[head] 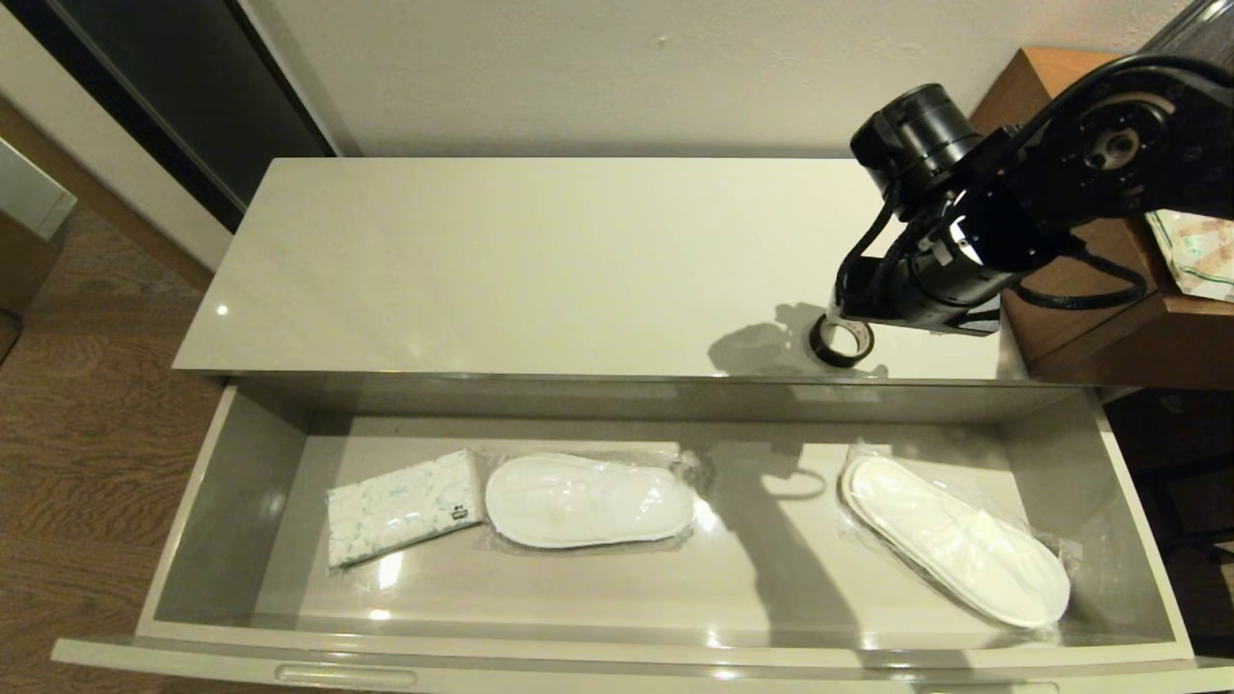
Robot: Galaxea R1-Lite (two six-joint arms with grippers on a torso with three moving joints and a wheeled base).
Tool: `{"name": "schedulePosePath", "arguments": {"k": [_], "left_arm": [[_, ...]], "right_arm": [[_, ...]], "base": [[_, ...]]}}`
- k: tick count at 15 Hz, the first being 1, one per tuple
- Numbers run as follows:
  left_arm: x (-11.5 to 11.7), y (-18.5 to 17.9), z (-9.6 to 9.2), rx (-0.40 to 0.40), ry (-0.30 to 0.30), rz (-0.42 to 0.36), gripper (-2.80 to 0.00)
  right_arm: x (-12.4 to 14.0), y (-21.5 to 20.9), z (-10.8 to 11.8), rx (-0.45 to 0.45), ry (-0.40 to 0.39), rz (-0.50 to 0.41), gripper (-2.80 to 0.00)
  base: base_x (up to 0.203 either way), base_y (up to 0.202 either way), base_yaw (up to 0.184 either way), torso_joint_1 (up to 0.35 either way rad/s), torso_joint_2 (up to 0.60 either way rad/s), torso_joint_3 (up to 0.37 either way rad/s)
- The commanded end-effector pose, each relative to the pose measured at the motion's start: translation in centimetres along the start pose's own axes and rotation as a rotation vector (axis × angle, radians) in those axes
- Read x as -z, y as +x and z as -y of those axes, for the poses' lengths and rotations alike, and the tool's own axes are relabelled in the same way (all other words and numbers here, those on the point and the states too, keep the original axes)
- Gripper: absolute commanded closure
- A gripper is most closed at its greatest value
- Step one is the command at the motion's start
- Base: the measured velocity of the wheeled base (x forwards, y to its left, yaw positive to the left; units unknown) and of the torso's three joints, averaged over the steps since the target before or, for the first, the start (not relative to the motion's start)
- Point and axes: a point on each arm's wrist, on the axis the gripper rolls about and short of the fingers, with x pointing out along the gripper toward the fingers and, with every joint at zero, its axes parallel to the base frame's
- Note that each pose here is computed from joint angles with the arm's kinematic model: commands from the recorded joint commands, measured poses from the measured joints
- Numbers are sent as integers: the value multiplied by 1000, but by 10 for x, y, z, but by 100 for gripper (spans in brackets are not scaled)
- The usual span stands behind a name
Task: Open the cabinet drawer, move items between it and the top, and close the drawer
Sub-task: Place the adhesive tape on the table, then take out the tissue from the drawer
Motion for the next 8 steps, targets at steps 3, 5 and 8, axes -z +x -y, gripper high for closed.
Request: {"name": "schedulePosePath", "arguments": {"k": [3, 5, 8], "left_arm": [[0, 0, 0, -1, 0, -1, 0], [0, 0, 0, -1, 0, -1, 0], [0, 0, 0, -1, 0, -1, 0]], "right_arm": [[27, -54, -1, -59, -16, -67, -280], [44, -72, -8, -90, -26, -117, -280], [72, -104, -14, -154, -70, -182, -280]], "base": [[0, 0, 0, 0, 0, 0], [0, 0, 0, 0, 0, 0], [0, 0, 0, 0, 0, 0]]}}
